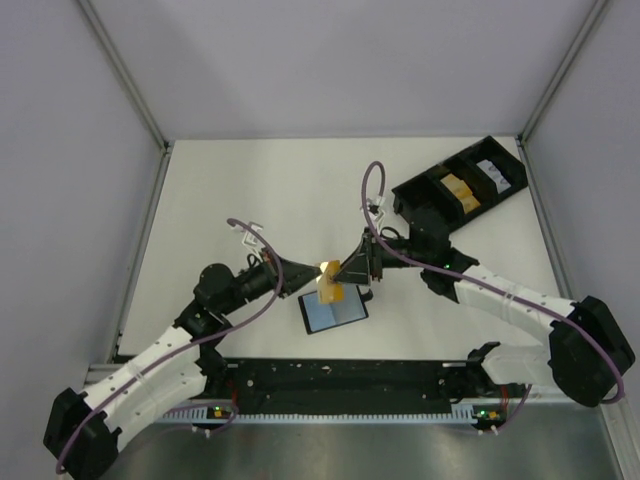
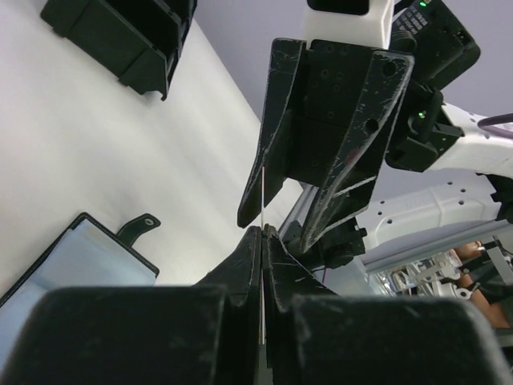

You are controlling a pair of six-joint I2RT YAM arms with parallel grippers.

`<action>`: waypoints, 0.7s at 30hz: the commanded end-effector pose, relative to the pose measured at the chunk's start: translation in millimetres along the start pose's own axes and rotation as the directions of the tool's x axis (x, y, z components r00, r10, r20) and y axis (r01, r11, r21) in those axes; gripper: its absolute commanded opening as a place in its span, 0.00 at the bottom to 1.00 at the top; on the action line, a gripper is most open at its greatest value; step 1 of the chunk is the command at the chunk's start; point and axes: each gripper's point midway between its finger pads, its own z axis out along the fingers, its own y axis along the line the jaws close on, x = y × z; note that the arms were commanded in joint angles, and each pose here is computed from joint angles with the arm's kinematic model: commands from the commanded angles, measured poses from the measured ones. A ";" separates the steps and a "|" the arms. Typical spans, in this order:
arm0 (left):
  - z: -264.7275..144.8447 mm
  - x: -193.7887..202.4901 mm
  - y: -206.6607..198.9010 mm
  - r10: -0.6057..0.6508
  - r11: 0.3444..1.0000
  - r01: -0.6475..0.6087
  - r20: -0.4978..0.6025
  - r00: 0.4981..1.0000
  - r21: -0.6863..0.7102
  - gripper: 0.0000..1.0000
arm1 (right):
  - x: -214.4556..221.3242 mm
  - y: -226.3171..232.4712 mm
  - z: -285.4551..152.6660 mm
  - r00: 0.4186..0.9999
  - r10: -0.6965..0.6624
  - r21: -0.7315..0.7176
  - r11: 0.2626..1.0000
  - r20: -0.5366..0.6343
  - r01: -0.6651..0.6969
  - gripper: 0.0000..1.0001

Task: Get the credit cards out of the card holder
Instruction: Place the credit card in the storage box.

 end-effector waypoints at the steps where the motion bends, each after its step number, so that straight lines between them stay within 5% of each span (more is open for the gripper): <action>1: 2.9 -26.1 -41.5 0.018 0.988 -0.028 0.066 0.998 0.151 0.00 | -12.1 20.4 4.5 0.998 -0.066 -0.084 0.994 0.019 0.067 0.37; 3: 3.7 -28.5 -43.7 0.012 0.986 -0.024 0.076 0.997 0.163 0.00 | -12.0 21.5 4.1 0.998 -0.063 -0.089 0.994 0.020 0.065 0.31; 6: 5.8 -30.4 -43.2 0.000 0.987 -0.013 0.084 0.996 0.162 0.00 | -13.8 25.7 2.7 0.997 -0.068 -0.104 0.992 0.030 0.071 0.04; 8: 7.0 -31.0 -37.6 0.011 0.990 -0.024 0.094 0.996 0.141 0.02 | -17.3 24.7 -0.3 0.997 -0.065 -0.092 0.993 0.044 0.069 0.00; 10: 6.5 -33.4 -30.5 0.024 0.994 -0.035 0.111 0.994 0.100 0.17 | -23.8 21.2 -5.4 0.996 -0.052 -0.067 0.996 0.069 0.057 0.00; 12: 5.0 -38.4 -21.6 0.062 0.997 -0.067 0.127 0.990 0.033 0.45 | -32.9 15.1 -12.5 0.994 -0.043 -0.027 0.999 0.099 0.046 0.00; 16: -6.7 -65.3 1.4 0.198 0.963 -0.164 0.149 0.969 -0.215 0.81 | -55.9 -9.6 -36.9 0.984 -0.012 0.134 0.991 0.178 -0.012 0.00; 21: -38.3 -121.8 15.4 0.438 0.788 -0.315 0.122 0.891 -0.528 0.96 | -90.1 -74.6 -96.0 0.942 0.034 0.425 0.887 0.335 -0.183 0.00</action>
